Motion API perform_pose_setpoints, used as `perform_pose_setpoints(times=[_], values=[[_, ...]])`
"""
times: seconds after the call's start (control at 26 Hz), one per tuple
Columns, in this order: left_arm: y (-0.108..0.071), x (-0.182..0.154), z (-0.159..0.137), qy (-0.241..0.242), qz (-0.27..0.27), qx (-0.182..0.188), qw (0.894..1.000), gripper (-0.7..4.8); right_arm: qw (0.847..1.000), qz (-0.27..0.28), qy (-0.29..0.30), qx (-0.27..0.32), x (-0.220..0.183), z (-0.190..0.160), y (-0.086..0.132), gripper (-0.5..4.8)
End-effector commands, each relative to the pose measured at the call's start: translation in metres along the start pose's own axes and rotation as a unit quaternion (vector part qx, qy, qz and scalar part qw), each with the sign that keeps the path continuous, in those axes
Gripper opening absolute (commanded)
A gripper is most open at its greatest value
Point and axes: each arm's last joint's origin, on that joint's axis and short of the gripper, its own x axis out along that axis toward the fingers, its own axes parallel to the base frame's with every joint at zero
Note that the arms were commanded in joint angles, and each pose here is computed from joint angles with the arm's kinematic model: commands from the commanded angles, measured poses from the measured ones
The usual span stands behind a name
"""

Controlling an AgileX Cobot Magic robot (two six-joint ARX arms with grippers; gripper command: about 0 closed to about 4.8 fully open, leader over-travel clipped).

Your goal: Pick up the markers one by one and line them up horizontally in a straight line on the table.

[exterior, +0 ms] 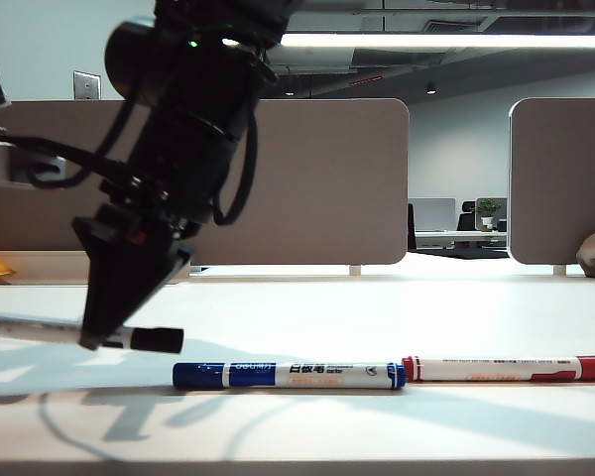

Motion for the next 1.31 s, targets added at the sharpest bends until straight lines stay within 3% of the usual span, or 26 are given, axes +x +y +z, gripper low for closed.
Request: perform_pose_setpoints(times=[0.04, 1.31], values=[[0.001, -0.006, -0.002, -0.008, 0.006, -0.006, 1.0, -0.06, 1.0, -0.006, -0.017, 0.006, -0.002, 0.012, -0.002, 0.53], [0.001, -0.008, -0.001, -0.016, 0.008, -0.005, 1.0, -0.06, 0.998, 0.026, 0.034, 0.049, 0.025, -0.001, -0.007, 0.53]])
